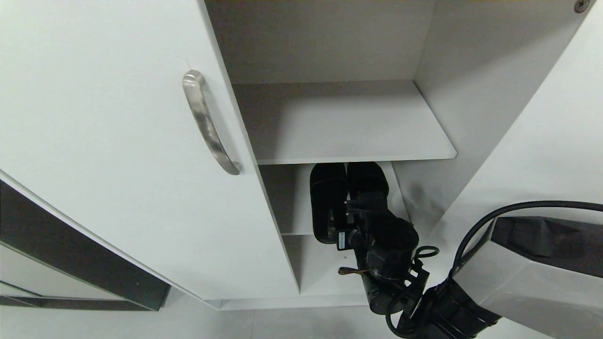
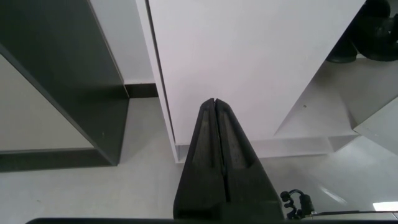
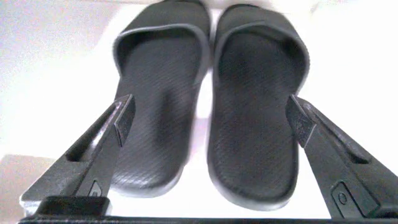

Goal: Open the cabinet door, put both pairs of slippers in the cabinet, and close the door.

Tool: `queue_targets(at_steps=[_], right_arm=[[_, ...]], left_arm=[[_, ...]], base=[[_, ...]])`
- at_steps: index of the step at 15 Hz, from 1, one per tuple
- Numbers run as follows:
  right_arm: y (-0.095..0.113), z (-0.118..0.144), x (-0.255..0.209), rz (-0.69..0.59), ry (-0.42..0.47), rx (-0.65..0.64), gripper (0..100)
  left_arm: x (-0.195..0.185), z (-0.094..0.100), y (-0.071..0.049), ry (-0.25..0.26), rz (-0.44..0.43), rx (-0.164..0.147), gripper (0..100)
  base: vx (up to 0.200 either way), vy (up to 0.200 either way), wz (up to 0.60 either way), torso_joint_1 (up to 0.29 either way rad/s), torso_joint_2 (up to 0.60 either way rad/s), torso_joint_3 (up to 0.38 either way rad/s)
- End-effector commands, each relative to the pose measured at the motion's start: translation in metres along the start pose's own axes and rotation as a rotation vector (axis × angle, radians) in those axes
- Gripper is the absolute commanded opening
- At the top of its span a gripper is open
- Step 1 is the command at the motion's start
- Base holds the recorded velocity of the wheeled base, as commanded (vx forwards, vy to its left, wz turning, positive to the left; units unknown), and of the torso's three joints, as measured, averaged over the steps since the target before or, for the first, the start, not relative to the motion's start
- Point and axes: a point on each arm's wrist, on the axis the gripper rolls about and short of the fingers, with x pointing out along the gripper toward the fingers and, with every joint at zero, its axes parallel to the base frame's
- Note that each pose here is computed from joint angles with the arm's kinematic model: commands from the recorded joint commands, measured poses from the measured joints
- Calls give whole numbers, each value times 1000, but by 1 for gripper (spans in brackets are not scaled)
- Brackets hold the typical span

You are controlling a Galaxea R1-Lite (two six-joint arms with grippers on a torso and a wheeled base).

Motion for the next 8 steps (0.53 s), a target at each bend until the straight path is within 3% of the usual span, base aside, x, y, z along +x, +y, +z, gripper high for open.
queue_targets(at_steps=[1,8], right_arm=[[0,4,-4,7,-3,4,100],[0,2,-4,8,1,-2,100]], left_arm=[[0,0,0,1,1,0,0],[0,0,0,2,-1,0,0]], base=[[0,0,0,0,0,0],[-200,0,0,2,4,1]])
